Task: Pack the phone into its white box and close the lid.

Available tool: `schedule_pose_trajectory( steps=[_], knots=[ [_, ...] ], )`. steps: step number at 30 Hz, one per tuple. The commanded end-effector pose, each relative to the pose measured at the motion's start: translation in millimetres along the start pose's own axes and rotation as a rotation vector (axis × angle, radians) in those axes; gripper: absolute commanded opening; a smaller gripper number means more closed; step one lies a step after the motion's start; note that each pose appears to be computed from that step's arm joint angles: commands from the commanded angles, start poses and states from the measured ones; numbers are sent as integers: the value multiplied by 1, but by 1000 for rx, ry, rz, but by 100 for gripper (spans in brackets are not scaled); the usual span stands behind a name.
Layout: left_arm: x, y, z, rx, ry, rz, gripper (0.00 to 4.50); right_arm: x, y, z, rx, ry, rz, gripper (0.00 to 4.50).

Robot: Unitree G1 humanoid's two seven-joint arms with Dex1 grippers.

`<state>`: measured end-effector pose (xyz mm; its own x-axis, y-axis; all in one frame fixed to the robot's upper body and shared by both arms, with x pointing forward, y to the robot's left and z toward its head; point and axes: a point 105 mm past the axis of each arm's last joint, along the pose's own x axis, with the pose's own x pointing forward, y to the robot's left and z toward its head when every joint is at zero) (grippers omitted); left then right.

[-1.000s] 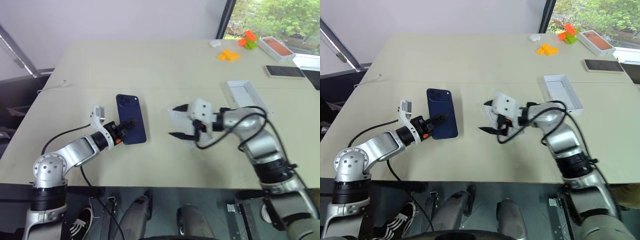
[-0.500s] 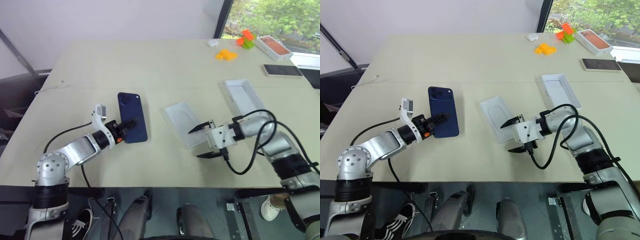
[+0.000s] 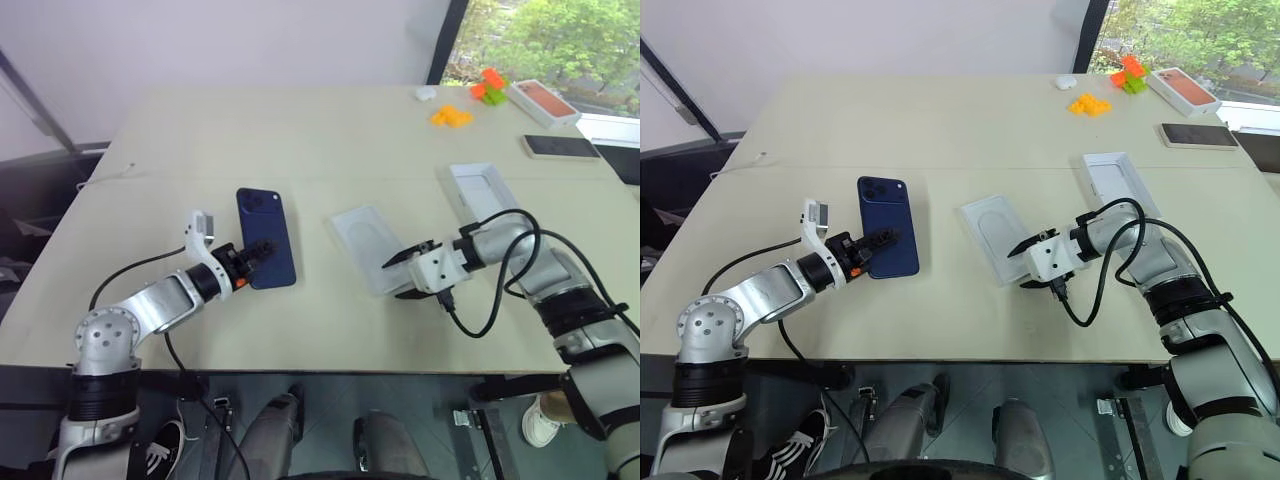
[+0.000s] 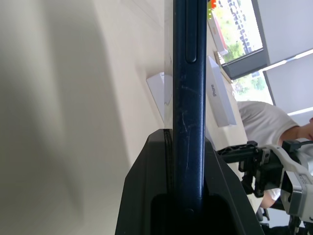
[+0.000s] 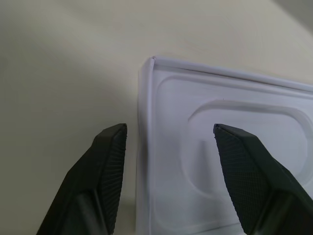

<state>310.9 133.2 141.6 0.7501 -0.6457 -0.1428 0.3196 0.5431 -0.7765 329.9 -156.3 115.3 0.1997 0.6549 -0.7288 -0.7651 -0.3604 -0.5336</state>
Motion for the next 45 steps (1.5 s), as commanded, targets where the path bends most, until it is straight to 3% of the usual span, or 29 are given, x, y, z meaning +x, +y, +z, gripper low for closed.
schedule_pose_trajectory(
  steps=[1,13,16,20,28,32,45],
  knots=[
    [-2,-17,9,35,-41,-54,0,3,11,-12,43,61,49,322],
    [0,-18,8,32,-40,-50,0,9,19,-11,228,74,118,322],
    [0,-19,8,28,-42,-50,0,10,14,-10,254,80,108,235],
    [1,-19,8,29,-42,-46,0,11,12,-7,246,76,114,48],
    [0,-20,9,18,-49,-49,0,17,0,18,306,-41,39,47],
    [-1,-17,10,17,-60,-36,0,18,-23,41,468,-146,-72,47],
    [-4,-10,18,68,-70,-4,0,29,-25,50,748,9,-251,47]
  ],
)
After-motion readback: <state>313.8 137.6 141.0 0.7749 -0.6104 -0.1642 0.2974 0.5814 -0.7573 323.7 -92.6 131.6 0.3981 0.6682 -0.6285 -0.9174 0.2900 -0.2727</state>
